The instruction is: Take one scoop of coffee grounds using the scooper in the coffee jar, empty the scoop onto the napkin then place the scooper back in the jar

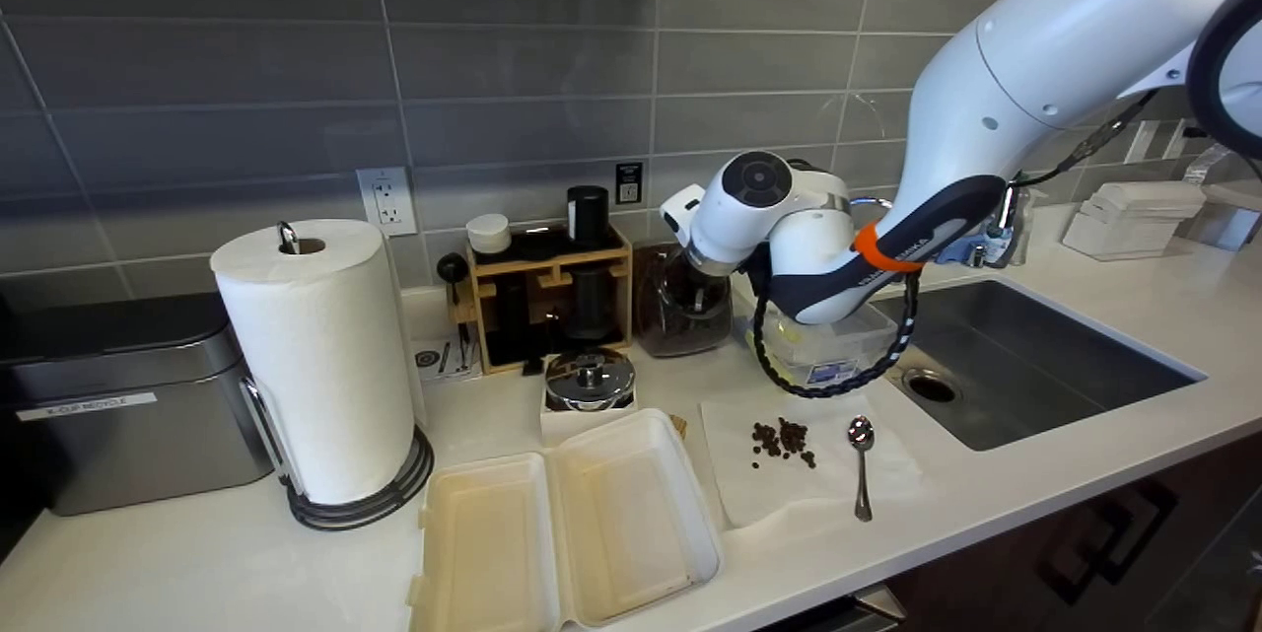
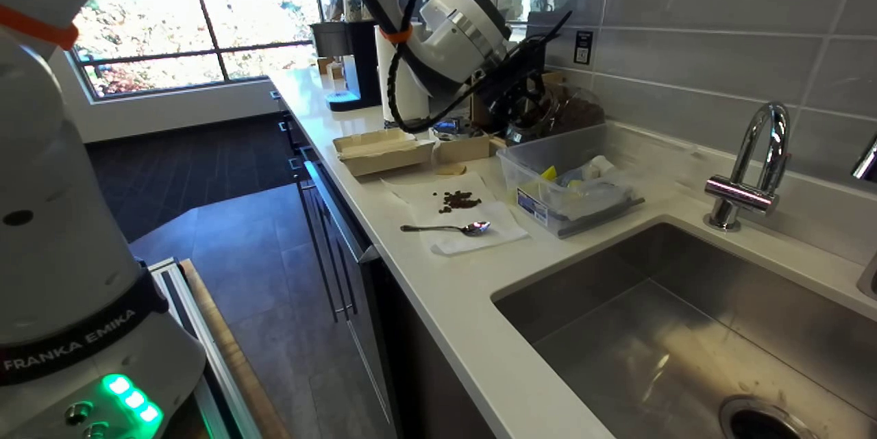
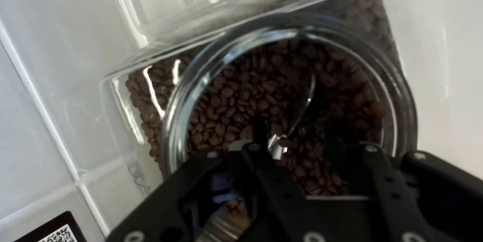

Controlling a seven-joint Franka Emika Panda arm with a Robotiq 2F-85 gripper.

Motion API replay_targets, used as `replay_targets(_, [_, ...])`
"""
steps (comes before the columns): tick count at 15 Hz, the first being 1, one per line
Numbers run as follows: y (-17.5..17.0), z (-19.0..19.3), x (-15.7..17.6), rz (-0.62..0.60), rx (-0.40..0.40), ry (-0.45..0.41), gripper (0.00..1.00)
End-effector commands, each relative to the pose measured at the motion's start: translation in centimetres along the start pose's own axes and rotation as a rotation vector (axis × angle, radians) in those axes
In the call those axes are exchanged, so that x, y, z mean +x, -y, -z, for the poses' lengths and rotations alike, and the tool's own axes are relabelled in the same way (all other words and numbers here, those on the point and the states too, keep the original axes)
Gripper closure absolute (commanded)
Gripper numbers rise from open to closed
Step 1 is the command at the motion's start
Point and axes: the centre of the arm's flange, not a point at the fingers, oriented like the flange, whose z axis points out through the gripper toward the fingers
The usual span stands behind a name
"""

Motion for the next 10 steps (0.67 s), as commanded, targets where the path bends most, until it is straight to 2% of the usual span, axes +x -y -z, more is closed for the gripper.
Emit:
replay_targets(1, [0.0, 0.9, -0.1, -0.006, -0.012, -0.011, 0.23])
replay_targets(3, [-0.1, 1.8, -0.1, -0.017, -0.018, -0.020, 0.19])
replay_targets(6, [-0.7, 3.0, -0.3, -0.041, -0.040, -0.028, 0.01])
replay_targets(7, [-1.0, 3.3, -0.5, -0.051, -0.045, -0.025, 0.08])
replay_targets(8, [-1.2, 3.5, -0.6, -0.055, -0.054, -0.023, 0.35])
replay_targets(10, [-1.2, 3.6, -0.9, -0.060, -0.060, -0.018, 0.36])
